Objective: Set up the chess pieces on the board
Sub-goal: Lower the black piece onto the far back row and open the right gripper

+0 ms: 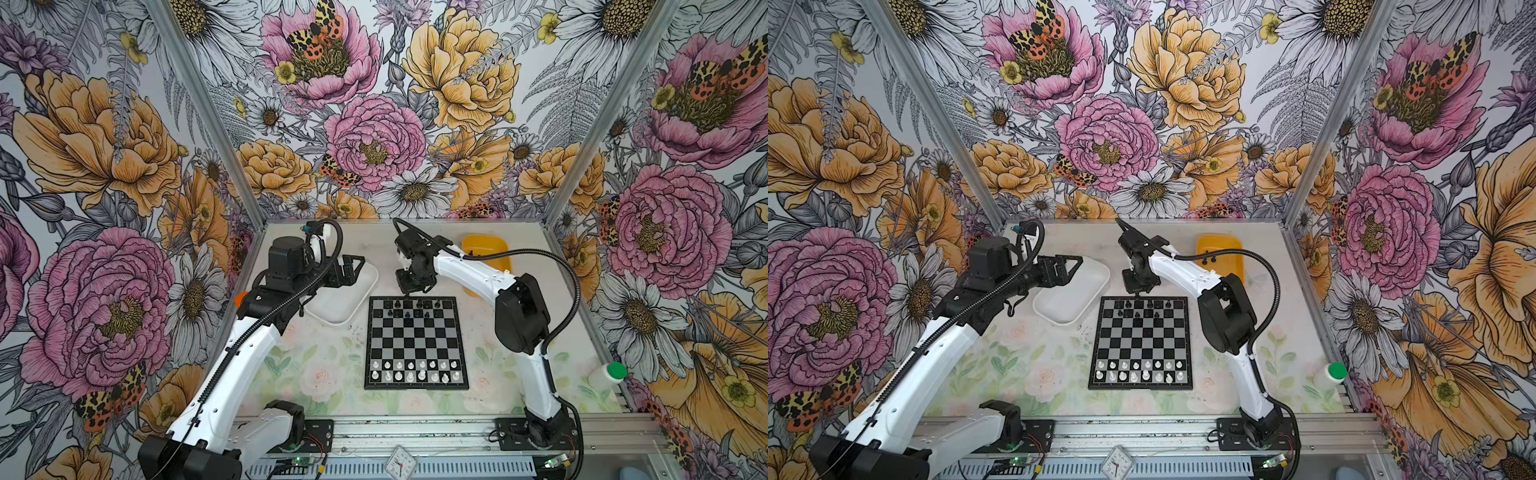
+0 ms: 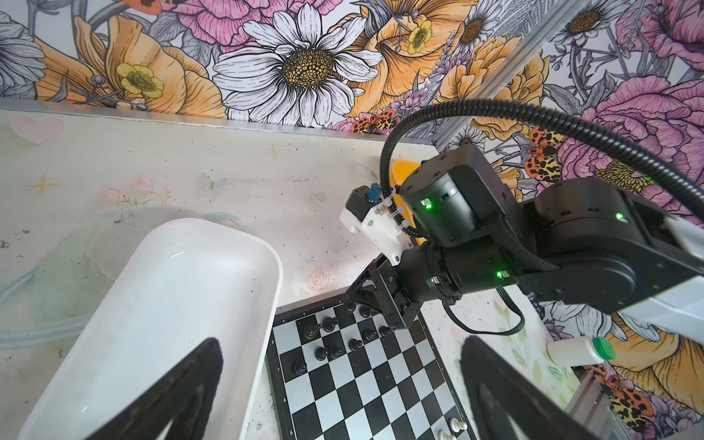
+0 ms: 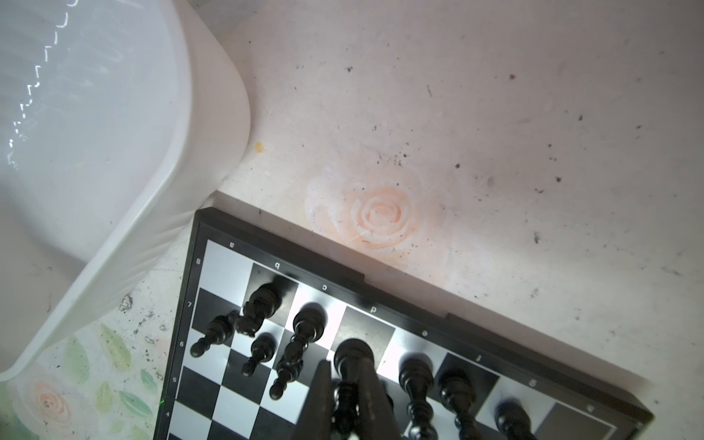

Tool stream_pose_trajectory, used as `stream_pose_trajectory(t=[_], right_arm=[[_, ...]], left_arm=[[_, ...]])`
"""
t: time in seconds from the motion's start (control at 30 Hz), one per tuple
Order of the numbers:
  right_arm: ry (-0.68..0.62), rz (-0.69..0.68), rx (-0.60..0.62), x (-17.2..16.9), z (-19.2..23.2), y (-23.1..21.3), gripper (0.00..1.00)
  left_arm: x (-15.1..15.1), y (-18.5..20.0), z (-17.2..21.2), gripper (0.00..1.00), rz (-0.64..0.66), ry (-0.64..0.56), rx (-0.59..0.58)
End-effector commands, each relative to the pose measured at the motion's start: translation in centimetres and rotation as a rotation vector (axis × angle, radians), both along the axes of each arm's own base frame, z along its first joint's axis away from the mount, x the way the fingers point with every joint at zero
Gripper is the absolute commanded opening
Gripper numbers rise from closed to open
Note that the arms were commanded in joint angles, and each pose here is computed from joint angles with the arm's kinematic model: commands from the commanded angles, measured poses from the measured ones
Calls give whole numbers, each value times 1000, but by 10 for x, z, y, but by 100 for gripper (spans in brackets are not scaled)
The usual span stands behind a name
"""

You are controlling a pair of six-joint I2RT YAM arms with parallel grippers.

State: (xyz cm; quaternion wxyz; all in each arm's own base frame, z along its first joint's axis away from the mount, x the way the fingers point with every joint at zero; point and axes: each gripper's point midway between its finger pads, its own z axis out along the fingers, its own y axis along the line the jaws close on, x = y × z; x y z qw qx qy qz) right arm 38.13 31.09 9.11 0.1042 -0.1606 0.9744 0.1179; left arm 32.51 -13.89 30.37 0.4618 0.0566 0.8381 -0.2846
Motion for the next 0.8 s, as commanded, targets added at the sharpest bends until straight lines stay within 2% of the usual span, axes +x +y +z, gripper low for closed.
stream_pose_trajectory(t=[0.0,0.77], right_arm=[[0,8,15,-4,-1,6,13],[11,13,15,-8,-14,5,13]], left_arm=[[4,4,12,99,16,-30,7],[1,3,17,99,17,-37,-2]])
